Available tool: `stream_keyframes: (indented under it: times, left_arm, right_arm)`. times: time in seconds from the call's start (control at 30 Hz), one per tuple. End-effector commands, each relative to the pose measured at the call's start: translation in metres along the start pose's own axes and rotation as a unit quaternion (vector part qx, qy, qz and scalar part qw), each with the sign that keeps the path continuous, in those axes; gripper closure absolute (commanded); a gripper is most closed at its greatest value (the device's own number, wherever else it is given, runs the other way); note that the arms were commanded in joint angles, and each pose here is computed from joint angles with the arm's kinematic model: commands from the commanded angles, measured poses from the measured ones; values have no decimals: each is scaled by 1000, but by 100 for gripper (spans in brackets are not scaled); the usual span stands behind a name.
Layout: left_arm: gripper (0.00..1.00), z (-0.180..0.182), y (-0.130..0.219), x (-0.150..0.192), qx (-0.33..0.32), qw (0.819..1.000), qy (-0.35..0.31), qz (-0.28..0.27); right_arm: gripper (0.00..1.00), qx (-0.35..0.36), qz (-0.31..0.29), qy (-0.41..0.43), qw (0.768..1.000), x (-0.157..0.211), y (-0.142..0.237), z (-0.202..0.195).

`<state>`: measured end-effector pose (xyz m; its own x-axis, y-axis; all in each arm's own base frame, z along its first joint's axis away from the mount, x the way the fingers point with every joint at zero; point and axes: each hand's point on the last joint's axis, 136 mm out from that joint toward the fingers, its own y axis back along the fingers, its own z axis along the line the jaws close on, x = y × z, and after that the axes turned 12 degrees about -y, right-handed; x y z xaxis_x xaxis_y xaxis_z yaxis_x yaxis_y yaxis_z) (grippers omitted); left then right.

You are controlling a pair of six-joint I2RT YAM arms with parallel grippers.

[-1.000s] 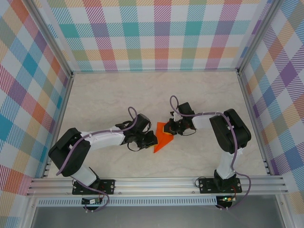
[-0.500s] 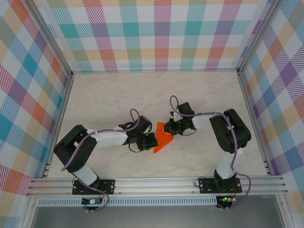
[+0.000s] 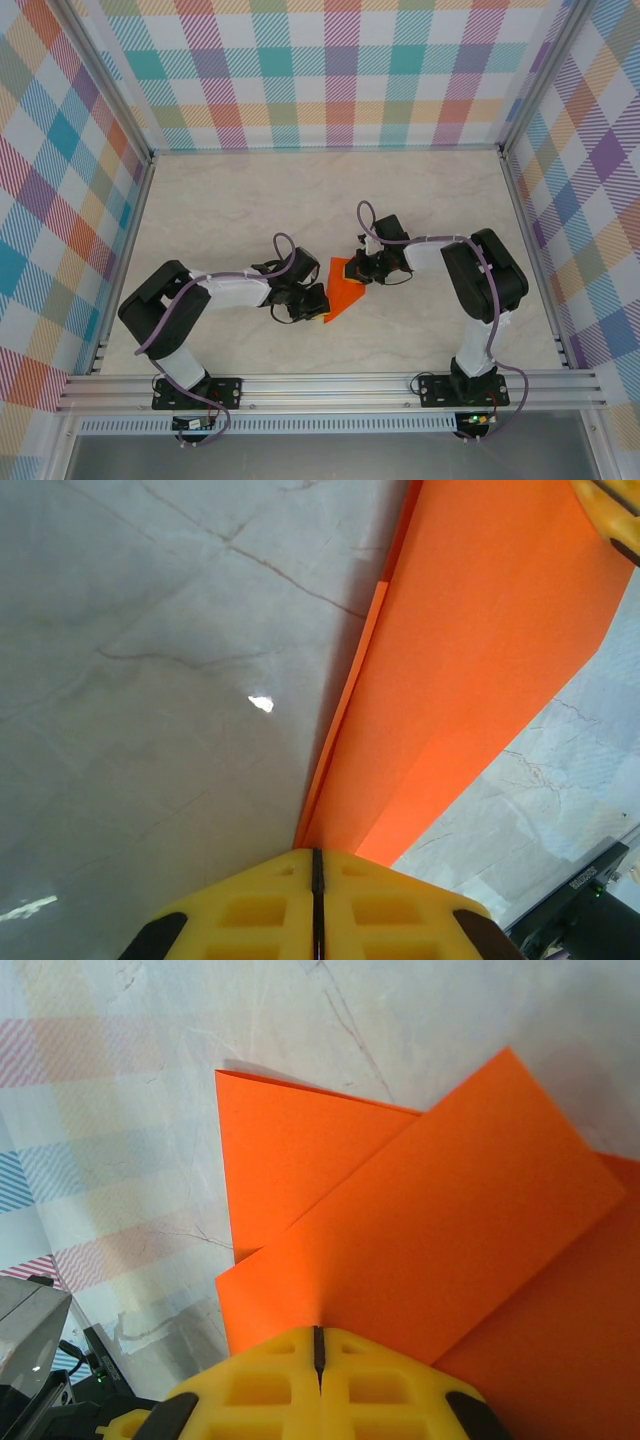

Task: Fold a paper plane with a square sheet of paper (pick it up from the middle)
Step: Fourth fold the wing at the center of the table.

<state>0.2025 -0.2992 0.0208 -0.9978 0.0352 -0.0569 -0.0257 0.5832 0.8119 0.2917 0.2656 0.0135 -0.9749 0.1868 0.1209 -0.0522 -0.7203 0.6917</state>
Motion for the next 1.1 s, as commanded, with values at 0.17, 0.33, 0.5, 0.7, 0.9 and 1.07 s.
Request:
stream_keyframes:
  times: [0.17,0.33,0.5,0.7,0.9,1.07]
  left_arm:
    - [89,-19,12,6,50,999,3,-6]
    - [89,-12,3,16,58,998,18,10]
    - [90,-8,-2,20,54,998,21,19]
    - [89,5,-6,24,30,999,28,23]
    - [90,15,-7,27,10,999,31,27]
    - [90,21,-10,30,2,999,34,31]
  right_arm:
    - [100,85,4,-38,996,7,-10,-50]
    - [100,87,5,-42,995,8,-11,-53]
    - [100,89,6,-43,995,9,-12,-55]
    - [100,90,7,-44,995,10,-12,-56]
    - [100,92,8,-45,995,10,-13,-58]
    - [100,93,7,-46,995,10,-13,-59]
